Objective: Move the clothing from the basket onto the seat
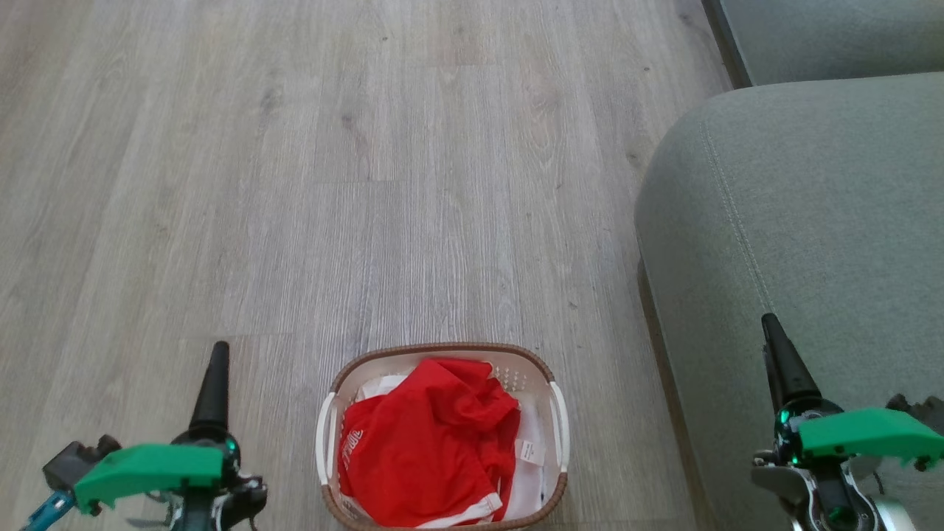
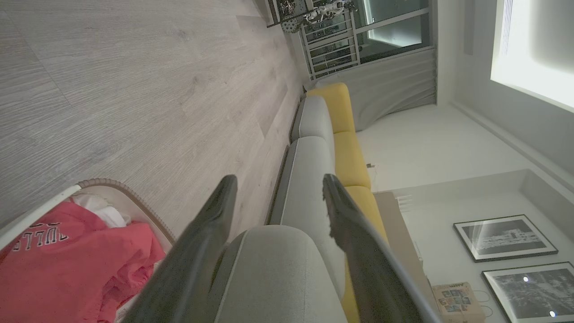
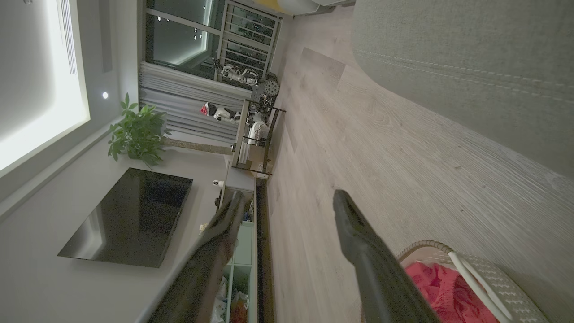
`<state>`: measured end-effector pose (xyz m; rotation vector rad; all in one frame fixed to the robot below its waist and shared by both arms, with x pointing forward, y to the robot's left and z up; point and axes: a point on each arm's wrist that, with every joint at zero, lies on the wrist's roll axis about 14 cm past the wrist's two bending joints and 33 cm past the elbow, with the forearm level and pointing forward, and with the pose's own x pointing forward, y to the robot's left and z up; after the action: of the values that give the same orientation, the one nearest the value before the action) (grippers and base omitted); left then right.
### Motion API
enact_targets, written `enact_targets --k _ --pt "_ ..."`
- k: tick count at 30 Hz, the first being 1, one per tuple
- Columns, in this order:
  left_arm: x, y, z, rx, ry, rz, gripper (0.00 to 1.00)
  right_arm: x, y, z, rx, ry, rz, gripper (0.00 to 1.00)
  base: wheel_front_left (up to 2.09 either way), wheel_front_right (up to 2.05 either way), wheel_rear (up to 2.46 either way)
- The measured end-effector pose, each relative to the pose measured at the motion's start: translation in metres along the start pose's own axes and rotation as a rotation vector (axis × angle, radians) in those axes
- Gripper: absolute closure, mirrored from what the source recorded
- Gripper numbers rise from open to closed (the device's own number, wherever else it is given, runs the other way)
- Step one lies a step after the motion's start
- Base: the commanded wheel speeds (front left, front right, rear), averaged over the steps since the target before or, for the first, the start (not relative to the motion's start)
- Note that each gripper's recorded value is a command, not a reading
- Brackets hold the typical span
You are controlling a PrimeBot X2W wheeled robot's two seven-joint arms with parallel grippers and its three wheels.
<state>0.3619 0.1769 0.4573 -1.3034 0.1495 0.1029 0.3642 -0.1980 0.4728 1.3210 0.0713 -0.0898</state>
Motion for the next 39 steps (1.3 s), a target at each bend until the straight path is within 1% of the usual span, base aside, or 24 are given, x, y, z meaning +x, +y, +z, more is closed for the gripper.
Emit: enact_targets --k 6,10,13,19,24,39 --pt "0.001 -0.002 -0.005 0.119 0.010 0.003 0.00 0.001 0.008 0.002 -0.109 0.000 0.025 0.00 0.00 0.00 0.00" --pt "0.001 -0.003 -0.010 0.199 0.019 0.010 0.00 0.001 0.009 0.002 -0.223 0.012 0.034 0.00 0.00 0.00 0.00" --pt "0.001 -0.003 -0.010 0.262 0.018 0.012 0.00 0.001 0.011 0.001 -0.283 0.014 0.043 0.00 0.00 0.00 0.00" --pt "0.003 -0.006 -0.015 0.374 0.020 0.012 0.00 0.002 0.016 -0.003 -0.379 0.020 0.063 0.00 0.00 0.00 0.00" --pt "0.004 -0.008 -0.015 0.420 0.014 0.007 0.00 0.002 0.018 -0.003 -0.447 0.022 0.075 0.00 0.00 0.00 0.00" --pt "0.004 -0.015 -0.020 0.600 -0.005 -0.017 0.00 0.006 0.036 -0.005 -0.642 0.010 0.146 0.00 0.00 0.00 0.00"
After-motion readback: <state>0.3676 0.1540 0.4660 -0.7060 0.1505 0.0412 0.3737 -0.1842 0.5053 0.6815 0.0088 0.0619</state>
